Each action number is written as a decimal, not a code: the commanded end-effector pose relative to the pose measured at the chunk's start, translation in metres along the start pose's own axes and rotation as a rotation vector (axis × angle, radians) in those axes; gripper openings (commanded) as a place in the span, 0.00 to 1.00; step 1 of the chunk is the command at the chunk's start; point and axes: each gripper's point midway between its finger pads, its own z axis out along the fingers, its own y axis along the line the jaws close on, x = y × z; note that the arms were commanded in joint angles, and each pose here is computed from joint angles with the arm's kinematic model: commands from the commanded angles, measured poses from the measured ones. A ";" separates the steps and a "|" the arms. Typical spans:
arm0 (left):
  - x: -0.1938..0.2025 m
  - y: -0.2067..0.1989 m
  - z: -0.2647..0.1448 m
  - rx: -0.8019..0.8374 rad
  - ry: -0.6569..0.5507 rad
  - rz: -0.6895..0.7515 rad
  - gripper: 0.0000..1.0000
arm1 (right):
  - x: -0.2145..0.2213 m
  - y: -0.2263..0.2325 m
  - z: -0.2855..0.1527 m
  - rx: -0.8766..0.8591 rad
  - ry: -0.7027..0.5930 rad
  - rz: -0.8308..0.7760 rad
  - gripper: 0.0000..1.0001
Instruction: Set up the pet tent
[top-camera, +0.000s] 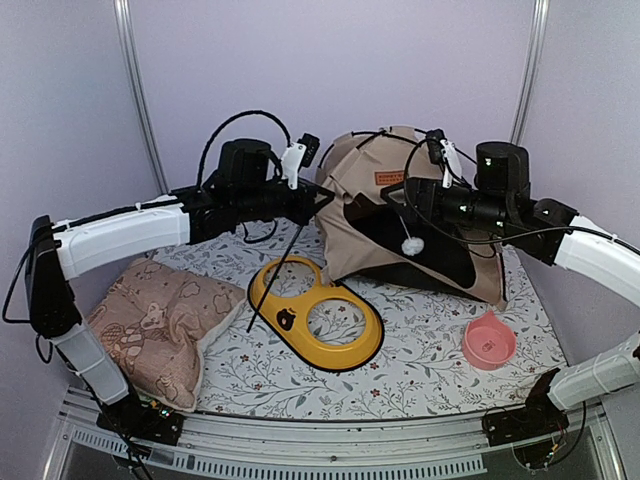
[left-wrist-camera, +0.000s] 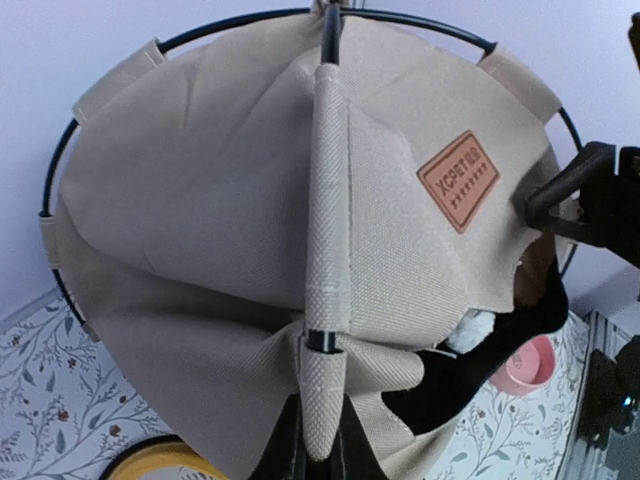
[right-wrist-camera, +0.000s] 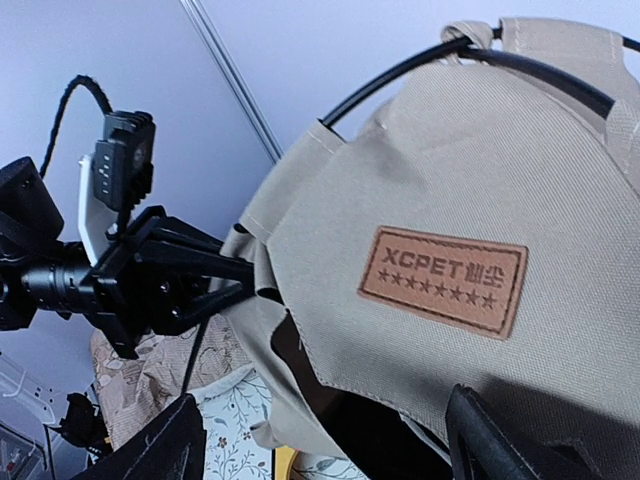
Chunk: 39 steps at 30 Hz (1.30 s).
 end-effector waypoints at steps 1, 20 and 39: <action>-0.003 0.005 0.009 -0.057 -0.106 -0.174 0.00 | -0.008 0.020 0.007 -0.063 -0.022 0.034 0.84; 0.049 -0.042 0.015 0.084 -0.062 -0.105 0.06 | 0.018 0.024 0.043 -0.142 0.016 0.291 0.63; 0.073 -0.074 0.007 0.168 -0.013 0.010 0.00 | 0.001 0.001 0.097 -0.049 -0.096 0.437 0.18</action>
